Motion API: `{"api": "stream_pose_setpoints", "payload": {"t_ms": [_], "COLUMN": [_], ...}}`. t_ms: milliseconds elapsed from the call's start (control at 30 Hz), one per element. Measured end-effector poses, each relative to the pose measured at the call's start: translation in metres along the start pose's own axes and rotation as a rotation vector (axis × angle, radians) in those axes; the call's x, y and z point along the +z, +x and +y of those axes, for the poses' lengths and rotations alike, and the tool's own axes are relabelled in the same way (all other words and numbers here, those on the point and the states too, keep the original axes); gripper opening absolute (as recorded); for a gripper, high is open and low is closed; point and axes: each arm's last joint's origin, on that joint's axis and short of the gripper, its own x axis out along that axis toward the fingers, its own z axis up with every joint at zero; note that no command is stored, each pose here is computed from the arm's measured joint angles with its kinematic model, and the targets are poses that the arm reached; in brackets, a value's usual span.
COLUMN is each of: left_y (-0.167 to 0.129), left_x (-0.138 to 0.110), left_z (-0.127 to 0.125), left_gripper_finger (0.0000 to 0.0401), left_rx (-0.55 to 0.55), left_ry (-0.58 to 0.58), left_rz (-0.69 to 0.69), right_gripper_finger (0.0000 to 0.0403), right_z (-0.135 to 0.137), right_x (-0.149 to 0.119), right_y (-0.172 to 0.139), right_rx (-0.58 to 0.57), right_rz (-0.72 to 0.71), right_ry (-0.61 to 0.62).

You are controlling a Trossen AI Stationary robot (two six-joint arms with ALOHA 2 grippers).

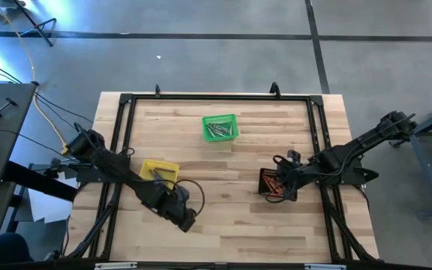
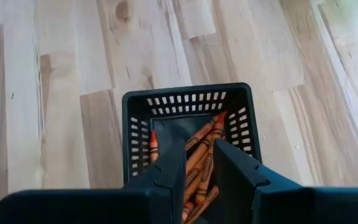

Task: Sort crayons
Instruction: Put the blue crayon into the yellow basket

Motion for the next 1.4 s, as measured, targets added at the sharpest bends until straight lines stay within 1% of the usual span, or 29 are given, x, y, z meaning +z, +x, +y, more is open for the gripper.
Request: {"api": "stream_pose_setpoints", "payload": {"t_ms": [133,267,433,533,600,667,767,833,900,1000,1067,1167,1300,1400], "left_y": [0.0,0.0,0.0,0.001,0.003,0.003,0.005,0.005,0.007,0.008,0.009,0.014,0.022,0.022], "left_x": [-0.008,-0.012,-0.013,-0.012,-0.012,-0.011,-0.007,-0.004,-0.001,0.003,0.001,-0.008,-0.019,-0.025], "left_z": [0.001,0.001,0.0,0.0,-0.001,-0.002,-0.003,-0.004,-0.003,-0.001,0.0,0.003,0.009,0.015], "left_gripper_finger": [0.0067,0.007,0.009,0.0107,0.0116,0.012,0.0121,0.0119,0.0118,0.0118,0.0118,0.0118,0.0117,0.0117], "left_rx": [0.018,0.019,0.016,0.013,0.012,0.01,0.019,0.028,0.032,0.03,0.039,0.061,0.143,0.193], "left_ry": [-0.033,-0.033,-0.094,-0.095,-0.063,0.003,0.116,0.132,0.07,-0.091,-0.159,-0.236,-0.318,-0.339], "left_rz": [-0.031,-0.056,-0.058,-0.059,-0.064,-0.099,-0.22,-0.31,-0.337,-0.358,-0.405,-0.417,-0.352,-0.35], "right_gripper_finger": [0.0077,0.0077,0.0077,0.0077,0.0077,0.0077,0.0077,0.0077,0.0077,0.0077,0.0077,0.0077,0.0077,0.0077], "right_z": [0.0,0.0,-0.001,-0.002,-0.003,-0.004,-0.007,-0.008,-0.009,-0.011,-0.012,-0.013,-0.013,-0.013], "right_x": [0.0,0.0,-0.001,-0.003,-0.004,-0.005,-0.007,-0.008,-0.009,-0.011,-0.011,-0.011,-0.011,-0.011], "right_y": [0.0,0.0,0.0,0.0,0.0,0.0,0.0,-0.001,-0.001,-0.001,-0.001,-0.001,-0.001,-0.002], "right_rx": [-0.002,-0.002,-0.008,-0.019,-0.029,-0.046,-0.085,-0.109,-0.133,-0.156,-0.166,-0.196,-0.21,-0.216], "right_rz": [-0.001,0.0,0.009,0.027,0.042,0.054,0.062,0.066,0.068,0.085,0.085,0.068,0.064,0.061], "right_ry": [-0.032,-0.055,-0.087,-0.108,-0.114,-0.12,-0.13,-0.135,-0.133,-0.127,-0.13,-0.136,-0.161,-0.163]}}
